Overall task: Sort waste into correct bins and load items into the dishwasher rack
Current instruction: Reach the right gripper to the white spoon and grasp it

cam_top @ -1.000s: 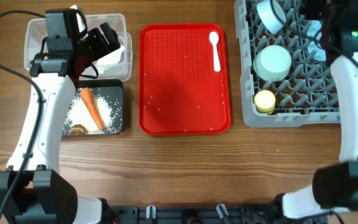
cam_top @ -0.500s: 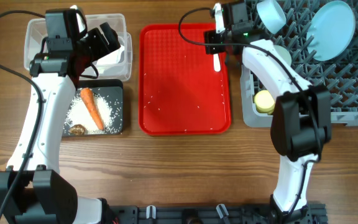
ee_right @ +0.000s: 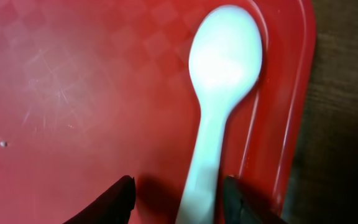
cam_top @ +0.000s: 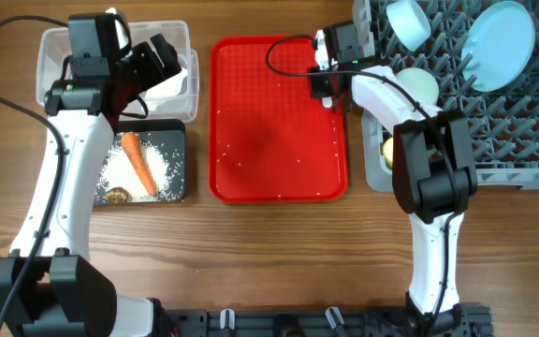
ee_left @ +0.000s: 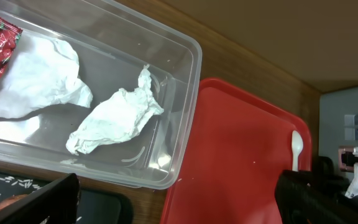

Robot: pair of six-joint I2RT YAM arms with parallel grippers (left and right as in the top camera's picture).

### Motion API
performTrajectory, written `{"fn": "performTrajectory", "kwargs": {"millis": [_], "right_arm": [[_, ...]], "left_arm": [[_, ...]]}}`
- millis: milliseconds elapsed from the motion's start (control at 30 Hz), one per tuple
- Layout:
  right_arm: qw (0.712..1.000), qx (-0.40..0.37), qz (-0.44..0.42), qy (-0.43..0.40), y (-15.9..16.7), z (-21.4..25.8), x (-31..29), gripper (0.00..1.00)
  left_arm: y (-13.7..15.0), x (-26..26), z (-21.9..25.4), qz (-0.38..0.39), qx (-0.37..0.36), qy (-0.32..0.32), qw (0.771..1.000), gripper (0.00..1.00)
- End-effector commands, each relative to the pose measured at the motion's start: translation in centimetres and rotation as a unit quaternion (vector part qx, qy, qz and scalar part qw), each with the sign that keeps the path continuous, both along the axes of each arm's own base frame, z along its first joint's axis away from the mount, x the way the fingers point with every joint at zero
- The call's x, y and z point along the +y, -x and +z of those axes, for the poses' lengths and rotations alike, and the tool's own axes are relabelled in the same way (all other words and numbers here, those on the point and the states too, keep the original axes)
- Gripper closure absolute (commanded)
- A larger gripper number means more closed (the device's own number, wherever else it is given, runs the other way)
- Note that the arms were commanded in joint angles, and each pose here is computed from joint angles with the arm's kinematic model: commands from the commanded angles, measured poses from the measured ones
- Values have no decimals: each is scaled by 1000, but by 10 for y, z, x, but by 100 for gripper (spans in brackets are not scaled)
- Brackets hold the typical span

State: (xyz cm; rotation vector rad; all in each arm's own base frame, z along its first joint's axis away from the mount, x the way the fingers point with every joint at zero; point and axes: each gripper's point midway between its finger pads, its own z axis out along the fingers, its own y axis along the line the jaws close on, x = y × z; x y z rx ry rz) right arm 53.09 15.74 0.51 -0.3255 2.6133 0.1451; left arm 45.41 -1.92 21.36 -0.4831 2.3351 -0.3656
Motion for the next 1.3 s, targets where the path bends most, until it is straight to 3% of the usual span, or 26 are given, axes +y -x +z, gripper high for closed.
{"fn": "performTrajectory", "kwargs": {"millis": [0, 133, 200, 467, 900, 1067, 1133, 1167, 1233, 1267], "right_arm": [[997, 72, 0, 7, 28, -34, -4, 67], [992, 125, 0, 23, 53, -42, -11, 79], [987, 155, -1, 31, 67, -46, -15, 96], [985, 173, 8, 23, 79, -31, -11, 96], [999, -37, 15, -37, 75, 191, -18, 96], [995, -45, -87, 5, 83, 217, -108, 96], [996, -42, -78, -24, 82, 218, -106, 96], [997, -49, -56, -37, 80, 221, -95, 95], [996, -67, -27, -52, 75, 226, -74, 78], [994, -85, -2, -64, 69, 230, -52, 56]], "left_arm": [[-2, 1, 2, -3, -5, -10, 1000, 0], [-2, 1, 2, -3, -5, -10, 1000, 0], [-2, 1, 2, -3, -5, -10, 1000, 0], [-2, 1, 2, -3, -5, -10, 1000, 0], [-2, 1, 2, -3, -5, -10, 1000, 0], [-2, 1, 2, -3, -5, -10, 1000, 0], [-2, 1, 2, -3, -5, -10, 1000, 0], [-2, 1, 2, -3, -5, -10, 1000, 0], [-2, 1, 2, -3, -5, -10, 1000, 0], [-2, 1, 2, -3, -5, -10, 1000, 0]]}}
